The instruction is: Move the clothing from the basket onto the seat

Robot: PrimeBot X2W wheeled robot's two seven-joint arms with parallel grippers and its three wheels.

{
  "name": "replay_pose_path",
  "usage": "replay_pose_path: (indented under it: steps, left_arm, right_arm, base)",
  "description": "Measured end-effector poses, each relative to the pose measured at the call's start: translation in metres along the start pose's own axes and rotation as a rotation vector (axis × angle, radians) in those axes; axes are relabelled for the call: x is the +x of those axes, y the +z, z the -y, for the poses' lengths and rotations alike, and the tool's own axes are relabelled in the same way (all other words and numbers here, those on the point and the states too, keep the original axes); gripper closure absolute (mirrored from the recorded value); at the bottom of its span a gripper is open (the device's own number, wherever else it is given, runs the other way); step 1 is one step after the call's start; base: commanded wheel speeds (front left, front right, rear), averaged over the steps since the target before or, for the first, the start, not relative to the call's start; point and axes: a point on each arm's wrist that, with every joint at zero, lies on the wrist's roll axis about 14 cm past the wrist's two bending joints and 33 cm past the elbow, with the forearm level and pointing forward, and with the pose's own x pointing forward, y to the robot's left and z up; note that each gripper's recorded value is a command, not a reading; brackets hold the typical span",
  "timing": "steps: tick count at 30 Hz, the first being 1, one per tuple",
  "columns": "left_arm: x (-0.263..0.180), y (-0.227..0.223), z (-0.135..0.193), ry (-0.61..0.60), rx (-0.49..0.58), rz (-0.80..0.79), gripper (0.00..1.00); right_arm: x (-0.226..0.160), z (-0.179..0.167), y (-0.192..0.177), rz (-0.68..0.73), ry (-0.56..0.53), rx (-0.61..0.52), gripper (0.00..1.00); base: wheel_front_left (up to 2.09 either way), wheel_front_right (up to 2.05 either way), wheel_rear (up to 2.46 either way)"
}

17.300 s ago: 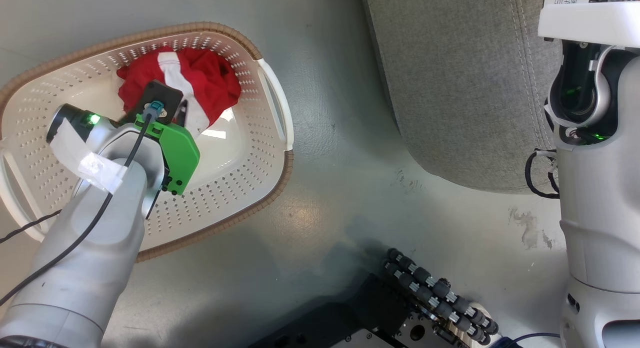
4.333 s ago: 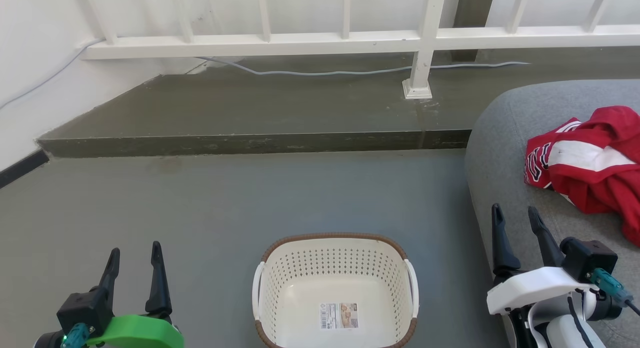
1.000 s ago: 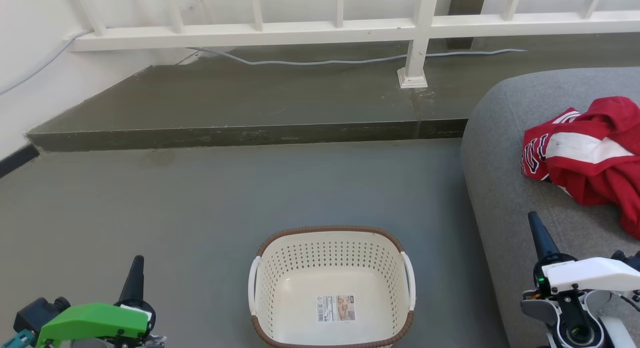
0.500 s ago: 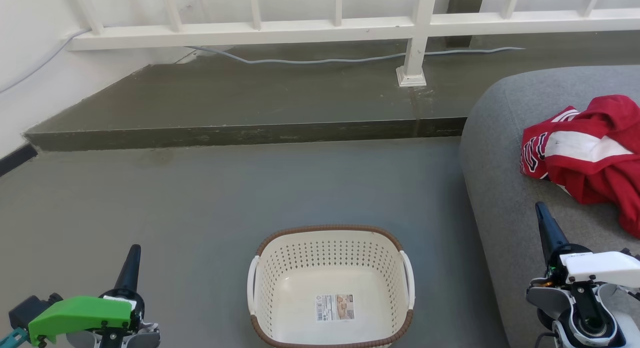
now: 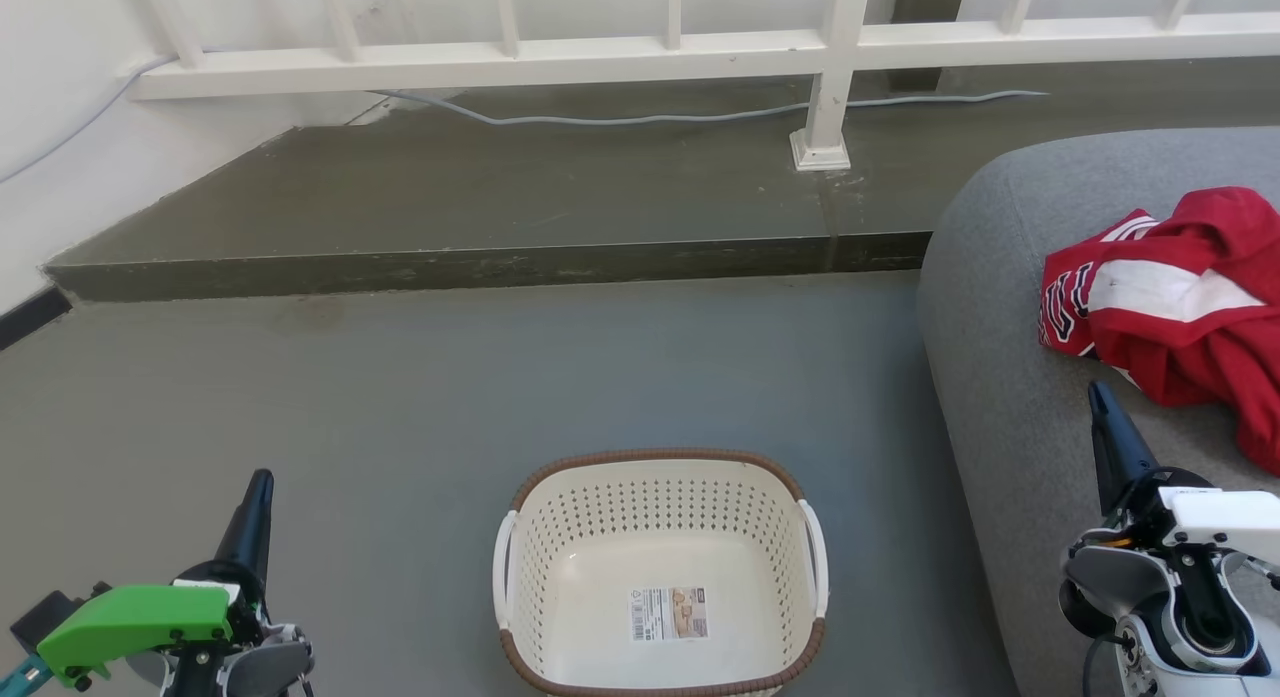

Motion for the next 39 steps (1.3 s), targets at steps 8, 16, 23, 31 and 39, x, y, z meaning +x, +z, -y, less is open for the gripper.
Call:
replay_pose_path:
  steps: [8,16,23,31,39]
  left_arm:
    - [0.0033,-0.0008,0.0039,-0.016,-0.036,-0.002,1.0]
    - [0.0034,-0.0011,0.0032,-0.014,-0.038,-0.002,1.0]
    - [0.0034,-0.0012,0.0029,-0.013,-0.039,-0.002,1.0]
    - [0.0035,-0.0013,0.003,-0.014,-0.04,-0.001,1.0]
    - [0.0038,-0.0011,0.0033,-0.015,-0.04,0.0,1.0]
  right_arm:
    - [0.0009,-0.0006,0.0021,0.004,0.007,0.038,1.0]
    - [0.0027,-0.0029,0.0022,0.004,0.013,0.039,1.0]
    - [0.0029,-0.0027,0.0022,0.003,0.012,0.039,1.0]
    - [0.0028,-0.0023,0.0023,0.003,0.011,0.039,1.0]
    - [0.0027,-0.0014,0.0025,0.004,0.008,0.04,1.0]
  base:
    - [0.0,0.0,0.0]
    - [0.0,0.0,0.0]
    - [0.0,0.0,0.0]
    - [0.0,0.0,0.0]
    - [0.0,0.0,0.0]
